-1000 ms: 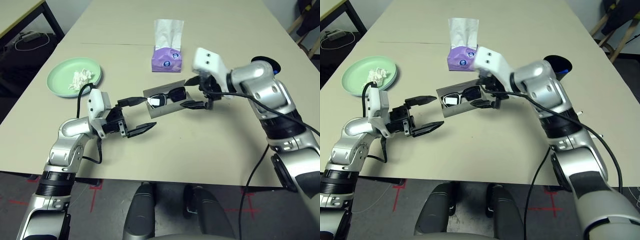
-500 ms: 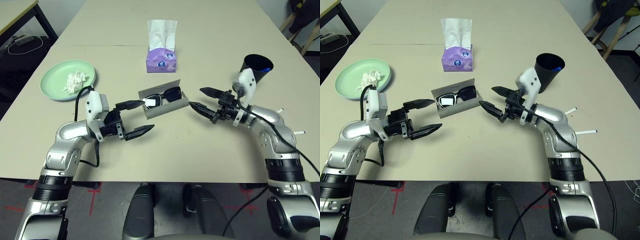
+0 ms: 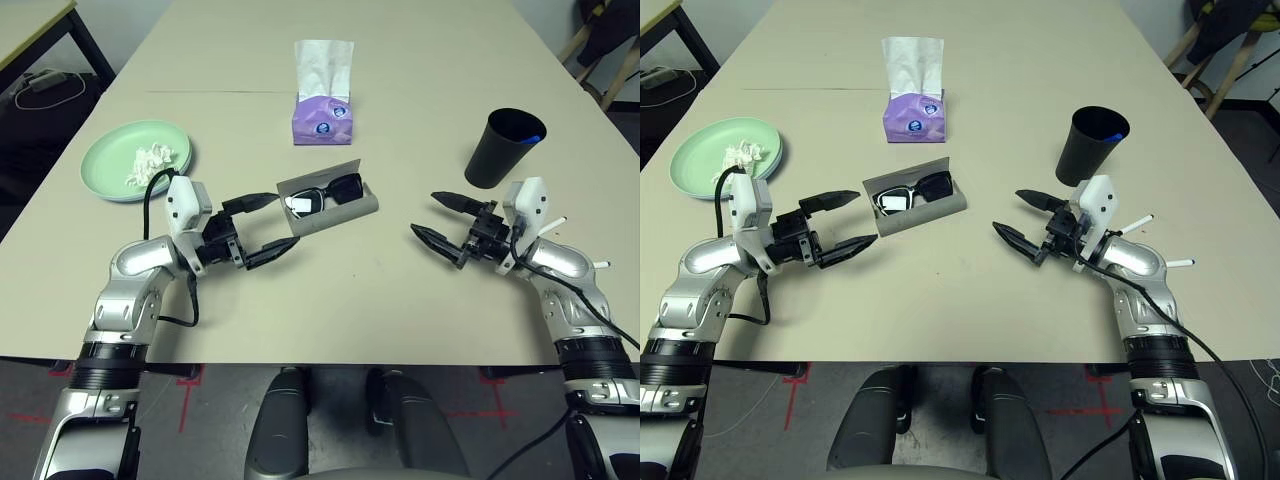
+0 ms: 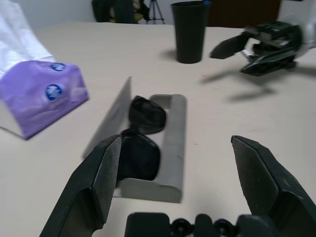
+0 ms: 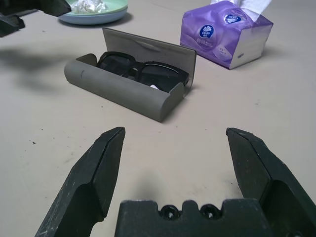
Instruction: Organize and tidy the items on the table.
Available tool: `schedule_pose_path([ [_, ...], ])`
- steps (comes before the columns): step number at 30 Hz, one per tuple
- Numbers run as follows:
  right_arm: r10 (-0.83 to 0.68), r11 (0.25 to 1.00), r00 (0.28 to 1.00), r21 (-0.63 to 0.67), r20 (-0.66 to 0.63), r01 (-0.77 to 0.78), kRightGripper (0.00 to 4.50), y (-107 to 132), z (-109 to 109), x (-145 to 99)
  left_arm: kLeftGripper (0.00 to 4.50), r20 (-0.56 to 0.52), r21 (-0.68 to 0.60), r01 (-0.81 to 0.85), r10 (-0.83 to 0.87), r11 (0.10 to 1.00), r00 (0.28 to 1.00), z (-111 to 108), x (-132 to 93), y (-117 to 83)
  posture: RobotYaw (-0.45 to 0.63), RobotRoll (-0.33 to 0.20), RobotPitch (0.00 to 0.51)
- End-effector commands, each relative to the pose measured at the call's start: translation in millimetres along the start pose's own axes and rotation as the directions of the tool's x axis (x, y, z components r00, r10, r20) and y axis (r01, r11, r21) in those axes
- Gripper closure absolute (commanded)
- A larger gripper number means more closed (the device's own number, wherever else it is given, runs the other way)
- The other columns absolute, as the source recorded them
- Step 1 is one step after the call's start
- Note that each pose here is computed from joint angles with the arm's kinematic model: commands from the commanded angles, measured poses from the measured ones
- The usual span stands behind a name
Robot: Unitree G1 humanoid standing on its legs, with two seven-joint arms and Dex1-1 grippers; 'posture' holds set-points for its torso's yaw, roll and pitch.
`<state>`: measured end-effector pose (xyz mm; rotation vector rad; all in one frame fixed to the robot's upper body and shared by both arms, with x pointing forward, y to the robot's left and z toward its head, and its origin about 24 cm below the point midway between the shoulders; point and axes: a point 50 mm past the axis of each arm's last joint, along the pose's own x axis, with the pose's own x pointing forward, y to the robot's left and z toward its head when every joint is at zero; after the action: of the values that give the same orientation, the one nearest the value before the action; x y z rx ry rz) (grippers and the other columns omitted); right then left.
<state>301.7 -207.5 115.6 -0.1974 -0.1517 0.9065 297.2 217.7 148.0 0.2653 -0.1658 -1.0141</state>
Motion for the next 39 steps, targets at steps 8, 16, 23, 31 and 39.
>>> schedule_pose_path([
  [8, -0.001, 1.0, 1.0, 0.0, 0.002, 0.001, 0.01, -3.2, -1.3, -9.4, 0.0, 0.004, 0.035, 0.065, -0.066, 0.997, 0.998, -18.3, -7.2, 4.9, 0.1, 0.0, 0.181],
  [16, -0.009, 1.0, 1.0, -0.013, -0.012, 0.009, 0.0, -6.5, -1.0, -15.1, 0.94, 0.008, 0.012, 0.082, -0.082, 0.997, 0.997, -20.3, -9.0, 12.1, 0.08, 0.0, 0.177],
  [23, -0.002, 1.0, 1.0, -0.023, -0.003, 0.002, 0.0, -6.2, 7.2, -12.1, 3.65, 0.022, 0.024, 0.111, -0.111, 0.994, 0.994, -23.6, -5.9, 14.4, 0.07, 0.0, 0.178],
  [31, 0.023, 0.999, 1.0, -0.023, 0.016, -0.023, 0.0, -4.0, 17.0, -7.4, 4.47, 0.019, 0.055, 0.085, -0.086, 0.995, 0.996, -24.9, -5.5, 21.9, 0.06, 0.0, 0.174],
  [39, 0.06, 0.998, 0.996, -0.018, 0.062, -0.059, 0.0, 6.2, 27.5, 11.0, 4.47, -0.076, -0.001, -0.189, 0.189, 0.982, 0.979, -23.2, -2.6, 41.9, 0.09, 0.0, 0.178],
])
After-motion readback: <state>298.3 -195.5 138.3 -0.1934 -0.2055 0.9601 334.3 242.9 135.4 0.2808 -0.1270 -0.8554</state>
